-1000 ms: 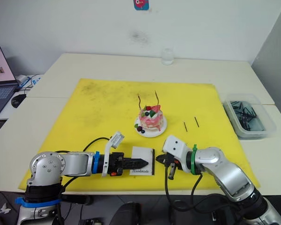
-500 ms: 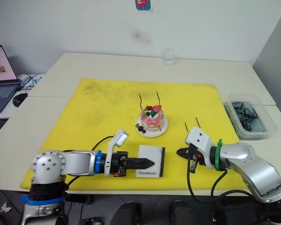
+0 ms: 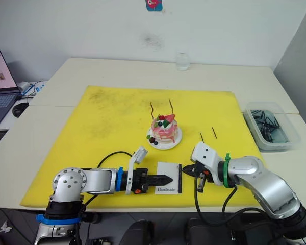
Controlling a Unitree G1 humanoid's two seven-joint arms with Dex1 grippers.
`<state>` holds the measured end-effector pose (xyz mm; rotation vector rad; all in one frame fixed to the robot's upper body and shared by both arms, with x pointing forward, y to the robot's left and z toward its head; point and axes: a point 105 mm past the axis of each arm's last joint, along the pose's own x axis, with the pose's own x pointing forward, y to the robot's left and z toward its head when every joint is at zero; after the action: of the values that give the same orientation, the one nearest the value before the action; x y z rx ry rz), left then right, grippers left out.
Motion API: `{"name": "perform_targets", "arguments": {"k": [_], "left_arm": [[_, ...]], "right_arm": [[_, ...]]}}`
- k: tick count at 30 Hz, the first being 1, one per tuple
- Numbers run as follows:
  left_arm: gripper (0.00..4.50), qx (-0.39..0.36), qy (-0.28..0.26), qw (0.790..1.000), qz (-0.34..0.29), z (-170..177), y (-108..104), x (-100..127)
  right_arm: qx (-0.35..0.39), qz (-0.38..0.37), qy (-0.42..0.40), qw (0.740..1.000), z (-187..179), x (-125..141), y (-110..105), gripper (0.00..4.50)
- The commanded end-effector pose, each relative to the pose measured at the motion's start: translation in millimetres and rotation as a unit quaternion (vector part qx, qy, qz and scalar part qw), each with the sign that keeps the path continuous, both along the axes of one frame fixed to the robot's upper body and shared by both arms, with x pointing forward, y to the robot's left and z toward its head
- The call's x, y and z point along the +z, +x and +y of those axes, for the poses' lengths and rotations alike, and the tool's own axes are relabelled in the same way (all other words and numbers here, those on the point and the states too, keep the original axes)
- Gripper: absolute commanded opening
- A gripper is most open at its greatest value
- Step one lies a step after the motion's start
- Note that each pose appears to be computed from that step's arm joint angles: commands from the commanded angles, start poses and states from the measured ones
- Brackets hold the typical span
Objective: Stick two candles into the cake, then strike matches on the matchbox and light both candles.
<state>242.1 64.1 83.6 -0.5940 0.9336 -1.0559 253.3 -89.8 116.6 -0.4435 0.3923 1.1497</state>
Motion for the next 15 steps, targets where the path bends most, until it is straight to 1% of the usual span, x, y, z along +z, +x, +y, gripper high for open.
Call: {"name": "perform_targets", "arguments": {"k": [1, 4, 11, 15], "left_arm": [[1.65, -0.001, 0.0, 1.0, -0.003, -1, -1, 0], [2.33, -0.002, -0.003, 1.0, -0.003, 0, -1, 1], [2.33, 0.004, -0.008, 1.0, 0.002, 1, -1, 1], [2.33, 0.011, -0.006, 1.0, 0.005, 2, 1, 0]], "right_arm": [[0.01, -0.016, 0.001, 1.0, 4, 6, 1, 0.0], [0.011, -0.016, -0.008, 1.0, 5, 2, 2, 0.0], [0.024, -0.009, -0.047, 0.999, 4, -13, -1, 0.0], [0.032, 0.002, -0.05, 0.998, 8, -20, -6, 0.0]]}}
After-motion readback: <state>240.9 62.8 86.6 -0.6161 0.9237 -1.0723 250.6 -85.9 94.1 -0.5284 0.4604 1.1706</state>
